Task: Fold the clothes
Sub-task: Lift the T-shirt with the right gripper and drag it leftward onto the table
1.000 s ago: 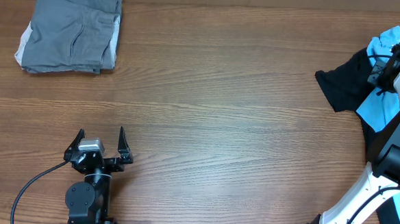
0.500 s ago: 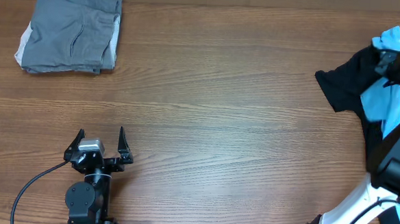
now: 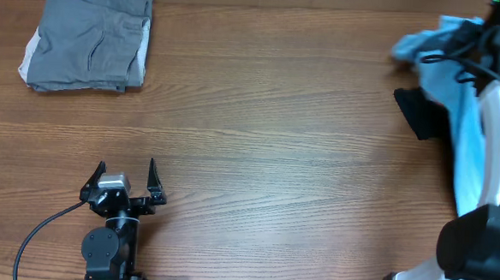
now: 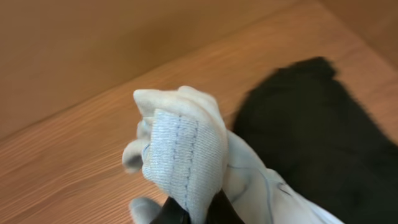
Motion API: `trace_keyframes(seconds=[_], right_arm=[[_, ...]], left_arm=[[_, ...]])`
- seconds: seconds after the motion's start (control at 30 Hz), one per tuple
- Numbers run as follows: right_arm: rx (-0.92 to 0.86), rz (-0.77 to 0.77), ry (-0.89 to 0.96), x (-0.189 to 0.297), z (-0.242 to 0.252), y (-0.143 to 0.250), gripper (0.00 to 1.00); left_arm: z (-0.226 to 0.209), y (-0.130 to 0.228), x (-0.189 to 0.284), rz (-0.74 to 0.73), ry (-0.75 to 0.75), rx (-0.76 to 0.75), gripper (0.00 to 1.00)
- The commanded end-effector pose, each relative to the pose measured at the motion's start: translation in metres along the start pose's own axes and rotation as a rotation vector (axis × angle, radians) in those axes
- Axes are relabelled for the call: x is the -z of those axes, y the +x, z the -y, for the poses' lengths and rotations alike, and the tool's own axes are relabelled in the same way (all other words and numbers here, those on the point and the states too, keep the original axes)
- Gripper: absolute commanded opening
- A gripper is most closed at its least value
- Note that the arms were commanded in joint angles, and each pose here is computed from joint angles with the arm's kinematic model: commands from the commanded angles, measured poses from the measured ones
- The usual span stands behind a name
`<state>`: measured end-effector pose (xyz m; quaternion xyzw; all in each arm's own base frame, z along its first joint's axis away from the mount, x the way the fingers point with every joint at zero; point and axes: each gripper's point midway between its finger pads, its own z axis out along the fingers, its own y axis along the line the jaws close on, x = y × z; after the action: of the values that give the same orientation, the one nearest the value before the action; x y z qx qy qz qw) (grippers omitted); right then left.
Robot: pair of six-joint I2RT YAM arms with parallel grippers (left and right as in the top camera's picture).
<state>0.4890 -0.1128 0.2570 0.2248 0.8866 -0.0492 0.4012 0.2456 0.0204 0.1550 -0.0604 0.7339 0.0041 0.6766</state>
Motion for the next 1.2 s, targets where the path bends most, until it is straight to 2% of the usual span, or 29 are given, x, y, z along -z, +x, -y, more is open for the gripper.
trace_keyframes(seconds=[0.0, 0.23, 0.37, 0.53, 0.7, 0.97, 1.07, 1.17], right_arm=[[0.019, 0.061, -0.141, 0.045, -0.072, -0.006, 0.04], [0.147, -0.049, -0.362, 0.079, -0.197, 0.065, 0.04], [0.206, -0.118, -0.483, 0.099, -0.276, 0.126, 0.04], [0.22, -0.196, -0.57, 0.108, -0.341, 0.194, 0.04], [0.308, -0.278, -0.607, 0.125, -0.375, 0.262, 0.04], [0.394, -0.353, -0.729, 0.194, -0.408, 0.333, 0.04], [0.422, -0.361, -0.752, 0.208, -0.412, 0.347, 0.38], [0.425, -0.363, -0.753, 0.209, -0.412, 0.348, 0.41]], left_arm=[[0.0, -0.001, 0.0, 0.01, -0.002, -0.007, 1.0], [0.0, -0.001, 0.0, 0.01, -0.002, -0.007, 1.0], [0.0, -0.001, 0.0, 0.01, -0.002, -0.007, 1.0], [0.0, -0.001, 0.0, 0.01, -0.002, -0.007, 1.0], [0.0, -0.001, 0.0, 0.01, -0.002, -0.007, 1.0], [0.0, -0.001, 0.0, 0.01, -0.002, -0.007, 1.0], [0.0, -0.001, 0.0, 0.01, -0.002, -0.007, 1.0], [0.0, -0.001, 0.0, 0.01, -0.002, -0.007, 1.0]])
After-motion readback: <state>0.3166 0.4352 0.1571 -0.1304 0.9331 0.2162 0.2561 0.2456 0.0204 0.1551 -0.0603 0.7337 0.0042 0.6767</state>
